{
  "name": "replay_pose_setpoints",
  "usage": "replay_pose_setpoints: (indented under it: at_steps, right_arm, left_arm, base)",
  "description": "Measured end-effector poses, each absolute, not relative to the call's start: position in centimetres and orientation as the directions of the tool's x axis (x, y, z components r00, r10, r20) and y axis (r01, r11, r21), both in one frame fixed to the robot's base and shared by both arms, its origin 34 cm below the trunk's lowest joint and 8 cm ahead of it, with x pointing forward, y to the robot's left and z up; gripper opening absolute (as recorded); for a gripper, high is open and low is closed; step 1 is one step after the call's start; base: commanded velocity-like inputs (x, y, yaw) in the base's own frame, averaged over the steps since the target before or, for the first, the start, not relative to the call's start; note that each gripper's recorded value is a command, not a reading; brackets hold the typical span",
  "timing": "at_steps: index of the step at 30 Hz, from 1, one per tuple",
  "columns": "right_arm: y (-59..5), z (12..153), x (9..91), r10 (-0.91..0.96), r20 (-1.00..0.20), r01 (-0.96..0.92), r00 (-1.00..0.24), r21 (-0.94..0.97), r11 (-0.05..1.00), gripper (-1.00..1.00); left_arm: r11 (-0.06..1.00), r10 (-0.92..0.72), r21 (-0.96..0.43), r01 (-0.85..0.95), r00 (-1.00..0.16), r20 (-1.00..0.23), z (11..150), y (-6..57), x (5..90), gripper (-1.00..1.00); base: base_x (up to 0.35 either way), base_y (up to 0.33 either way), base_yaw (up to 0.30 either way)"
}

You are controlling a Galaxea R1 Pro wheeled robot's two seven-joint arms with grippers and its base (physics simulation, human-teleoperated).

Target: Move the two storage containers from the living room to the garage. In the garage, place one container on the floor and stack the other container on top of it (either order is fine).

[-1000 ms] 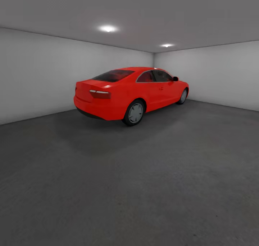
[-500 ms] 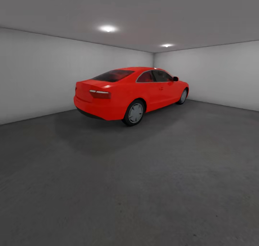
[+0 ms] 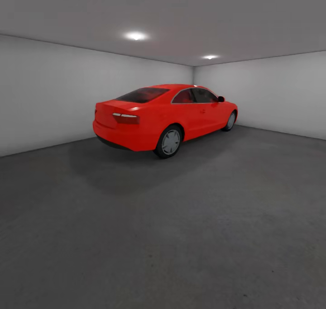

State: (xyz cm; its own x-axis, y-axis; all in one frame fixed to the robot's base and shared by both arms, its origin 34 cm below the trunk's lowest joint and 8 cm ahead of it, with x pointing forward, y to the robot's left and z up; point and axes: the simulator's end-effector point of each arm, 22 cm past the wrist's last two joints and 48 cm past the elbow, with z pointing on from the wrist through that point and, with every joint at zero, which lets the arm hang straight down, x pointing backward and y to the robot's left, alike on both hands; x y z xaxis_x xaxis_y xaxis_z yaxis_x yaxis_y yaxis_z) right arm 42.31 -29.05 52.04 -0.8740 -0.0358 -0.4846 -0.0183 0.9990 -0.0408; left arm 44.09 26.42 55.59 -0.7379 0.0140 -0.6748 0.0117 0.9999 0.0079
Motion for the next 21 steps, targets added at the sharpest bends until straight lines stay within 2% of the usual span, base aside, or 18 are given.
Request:
replay_pose_setpoints:
  at_steps: [21]
  right_arm:
    - [-29.15,52.47,42.93,-0.026,-0.497,-0.007,-0.867,-0.040,0.999,1.00]
  left_arm:
    - [1.000,0.011,0.008,0.008,-0.727,-0.687,55.96,26.48,44.50,1.00]
  base:
    - [0.000,0.000,0.000]
